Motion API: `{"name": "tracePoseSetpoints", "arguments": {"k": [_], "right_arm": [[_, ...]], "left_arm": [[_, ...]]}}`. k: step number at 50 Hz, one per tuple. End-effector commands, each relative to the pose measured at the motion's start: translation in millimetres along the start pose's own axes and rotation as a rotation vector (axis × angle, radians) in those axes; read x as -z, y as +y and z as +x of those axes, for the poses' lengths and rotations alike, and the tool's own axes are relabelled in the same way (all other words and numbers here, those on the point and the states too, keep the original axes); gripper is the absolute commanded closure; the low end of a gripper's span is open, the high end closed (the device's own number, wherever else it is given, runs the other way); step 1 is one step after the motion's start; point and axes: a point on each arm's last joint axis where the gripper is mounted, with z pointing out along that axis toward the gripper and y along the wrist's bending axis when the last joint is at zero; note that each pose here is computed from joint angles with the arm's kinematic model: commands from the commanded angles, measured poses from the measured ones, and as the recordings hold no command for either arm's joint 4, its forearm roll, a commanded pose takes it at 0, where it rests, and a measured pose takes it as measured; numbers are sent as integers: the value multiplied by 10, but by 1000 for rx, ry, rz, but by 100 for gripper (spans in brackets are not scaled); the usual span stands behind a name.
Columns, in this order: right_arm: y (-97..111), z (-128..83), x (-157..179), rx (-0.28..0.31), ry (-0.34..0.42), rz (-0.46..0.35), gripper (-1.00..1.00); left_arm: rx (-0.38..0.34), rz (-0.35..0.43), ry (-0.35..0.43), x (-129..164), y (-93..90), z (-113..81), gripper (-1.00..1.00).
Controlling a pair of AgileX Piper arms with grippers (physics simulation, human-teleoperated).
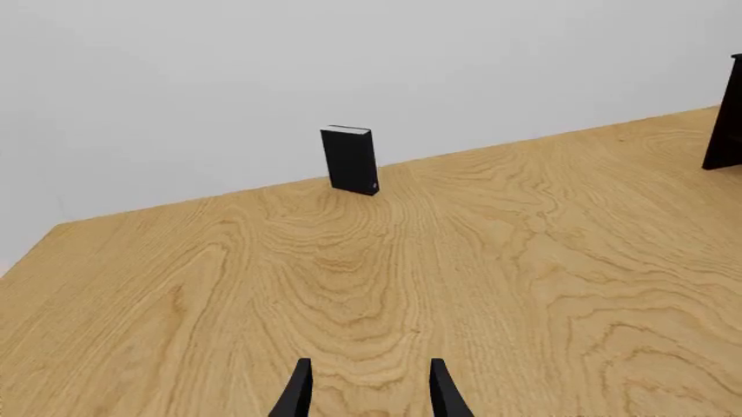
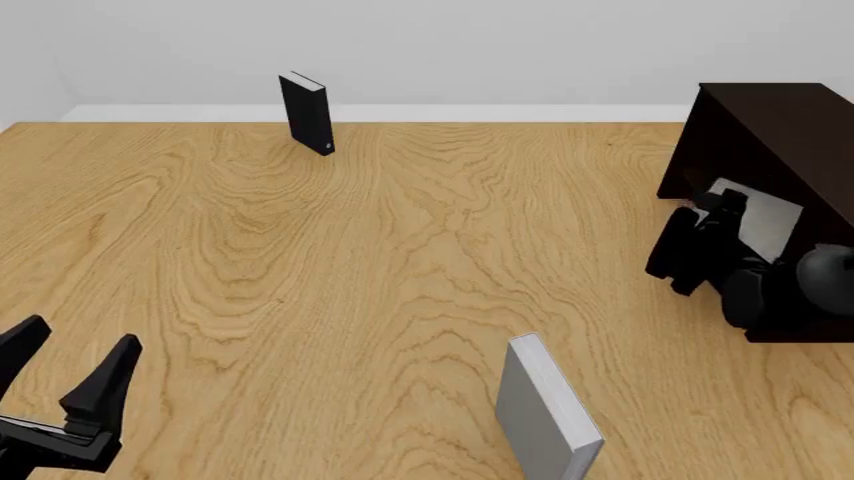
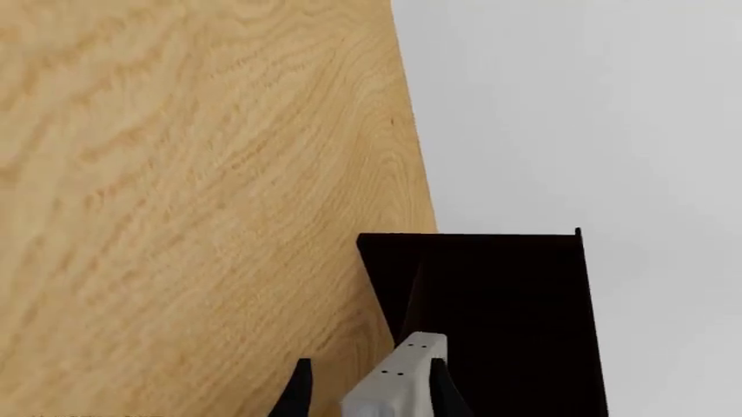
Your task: Pick up the book on the right and place it on the cabinet shelf.
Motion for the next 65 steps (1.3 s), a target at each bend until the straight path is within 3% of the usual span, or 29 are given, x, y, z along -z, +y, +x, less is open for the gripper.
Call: {"name": "tracePoseSetpoints", "arguments": {"k": [1, 34, 65], "right_arm": [[59, -17, 26, 0, -5, -10, -100], [-126, -344, 19, 43, -83, 9, -100], [-330, -286, -94, 37, -63, 49, -100]], "left_arm": [[-4, 0, -3, 14, -1, 1, -100], [2, 2, -5, 13, -2, -1, -100], [16, -19, 8, -5, 13, 6, -100]]}}
